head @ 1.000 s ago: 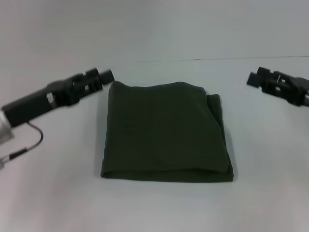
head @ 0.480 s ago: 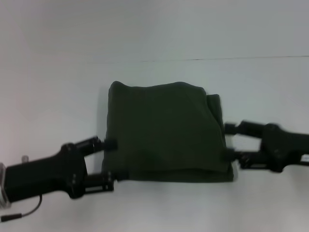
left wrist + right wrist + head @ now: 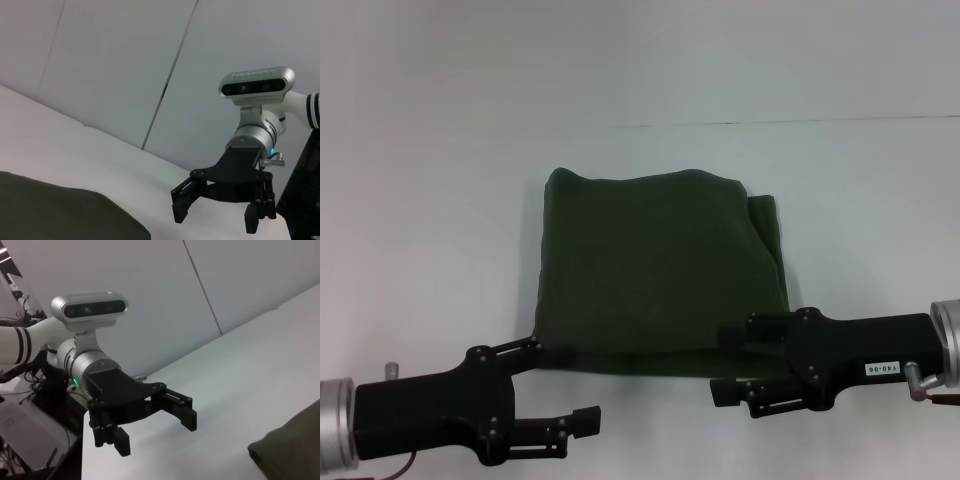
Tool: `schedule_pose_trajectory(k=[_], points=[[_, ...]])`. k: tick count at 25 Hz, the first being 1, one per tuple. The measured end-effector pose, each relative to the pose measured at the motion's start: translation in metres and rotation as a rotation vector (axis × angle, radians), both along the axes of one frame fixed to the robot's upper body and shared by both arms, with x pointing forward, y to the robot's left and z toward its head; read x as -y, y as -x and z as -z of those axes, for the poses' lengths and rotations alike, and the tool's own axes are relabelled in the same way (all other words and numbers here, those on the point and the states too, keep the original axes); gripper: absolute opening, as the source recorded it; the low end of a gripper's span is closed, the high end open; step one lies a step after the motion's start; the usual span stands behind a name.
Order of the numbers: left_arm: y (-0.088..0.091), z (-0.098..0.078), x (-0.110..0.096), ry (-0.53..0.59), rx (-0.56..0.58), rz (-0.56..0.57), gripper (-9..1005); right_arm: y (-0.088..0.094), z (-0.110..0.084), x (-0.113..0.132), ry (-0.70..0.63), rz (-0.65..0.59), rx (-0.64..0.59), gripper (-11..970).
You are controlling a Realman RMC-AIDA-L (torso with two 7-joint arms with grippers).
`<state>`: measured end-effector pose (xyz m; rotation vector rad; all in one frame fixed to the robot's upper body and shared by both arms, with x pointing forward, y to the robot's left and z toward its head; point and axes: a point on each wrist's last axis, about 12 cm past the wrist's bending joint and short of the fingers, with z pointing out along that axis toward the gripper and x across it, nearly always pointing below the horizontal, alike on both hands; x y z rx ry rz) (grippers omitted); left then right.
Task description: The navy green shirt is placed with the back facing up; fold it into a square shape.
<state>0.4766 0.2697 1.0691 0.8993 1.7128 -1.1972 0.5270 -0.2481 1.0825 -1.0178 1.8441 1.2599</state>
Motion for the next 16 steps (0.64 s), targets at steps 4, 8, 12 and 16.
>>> schedule_pose_trajectory(k=[4,8,12,16], points=[[0.0007,0.001,0.0007,0.003,-0.005,0.002,887,0.0013,0.0011,-0.0001,0.005,-0.007,-0.006,897],[0.0015,0.0023,0.001,-0.005,-0.015,0.009,887,0.003,0.003,0.0017,0.022,-0.014,-0.013,896],[0.002,0.0024,0.0015,-0.005,-0.024,0.016,887,0.004,0.0054,0.0037,0.046,-0.019,-0.021,894],[0.0031,0.0034,0.0024,0.003,-0.031,0.019,887,0.0045,0.0064,0.0056,0.053,-0.014,-0.023,894]])
